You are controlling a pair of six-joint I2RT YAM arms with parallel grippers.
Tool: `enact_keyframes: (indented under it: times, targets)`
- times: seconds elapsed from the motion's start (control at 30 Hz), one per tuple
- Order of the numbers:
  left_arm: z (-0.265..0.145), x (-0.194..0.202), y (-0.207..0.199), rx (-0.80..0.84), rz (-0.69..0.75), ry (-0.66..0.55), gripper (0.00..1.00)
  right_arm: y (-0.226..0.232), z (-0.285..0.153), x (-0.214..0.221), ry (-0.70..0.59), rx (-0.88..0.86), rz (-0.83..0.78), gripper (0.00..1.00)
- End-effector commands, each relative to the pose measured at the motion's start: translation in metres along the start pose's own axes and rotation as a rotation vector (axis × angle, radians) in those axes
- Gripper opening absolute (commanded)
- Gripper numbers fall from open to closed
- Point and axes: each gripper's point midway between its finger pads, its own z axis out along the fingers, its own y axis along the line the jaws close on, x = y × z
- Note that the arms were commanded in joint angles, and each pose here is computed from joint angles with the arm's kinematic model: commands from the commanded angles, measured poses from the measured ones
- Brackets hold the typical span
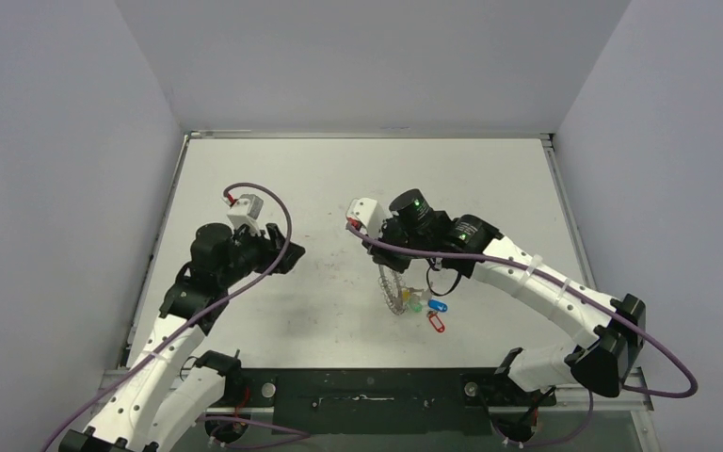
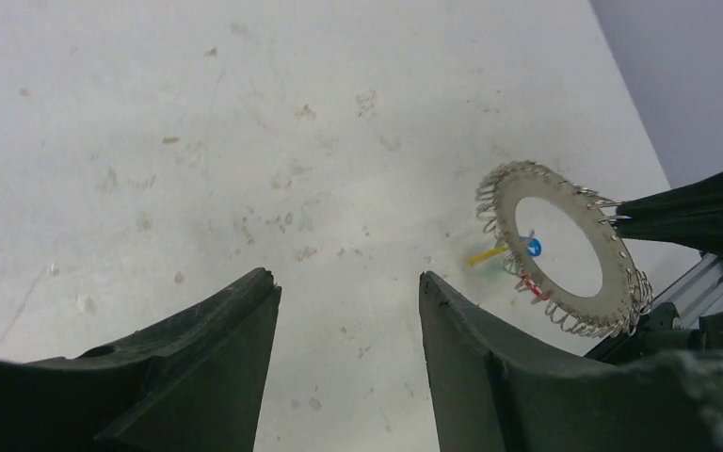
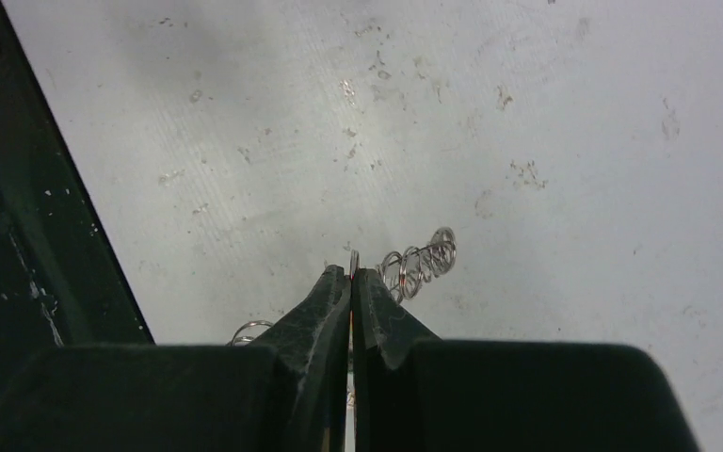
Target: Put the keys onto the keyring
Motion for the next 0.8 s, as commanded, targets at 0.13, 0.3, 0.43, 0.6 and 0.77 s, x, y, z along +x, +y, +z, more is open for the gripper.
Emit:
enact_keyframes:
  times: [0.13, 0.3, 0.43, 0.6, 0.77]
  targets:
    - [-0.011, -0.047, -0.074, 0.433, 0.343, -0.265, 0.54, 0.02, -0.018, -0.041, -0.242, -0.182, -0.129, 0.0]
    - [-0.016, -0.035, -0.099, 0.592, 0.429, -0.257, 0.52, 0.023, -0.023, -0.051, -0.34, -0.234, -0.09, 0.0]
    - [-0.02, -0.017, -0.12, 0.7, 0.554, -0.274, 0.51, 0.02, -0.027, -0.056, -0.406, -0.267, -0.048, 0.0]
    - [-0.02, 0.002, -0.139, 0.769, 0.693, -0.294, 0.51, 0.023, -0.032, -0.057, -0.442, -0.315, -0.048, 0.0]
    - [-0.015, 0.011, -0.15, 0.795, 0.748, -0.299, 0.48, 0.031, -0.036, -0.057, -0.475, -0.374, -0.064, 0.0]
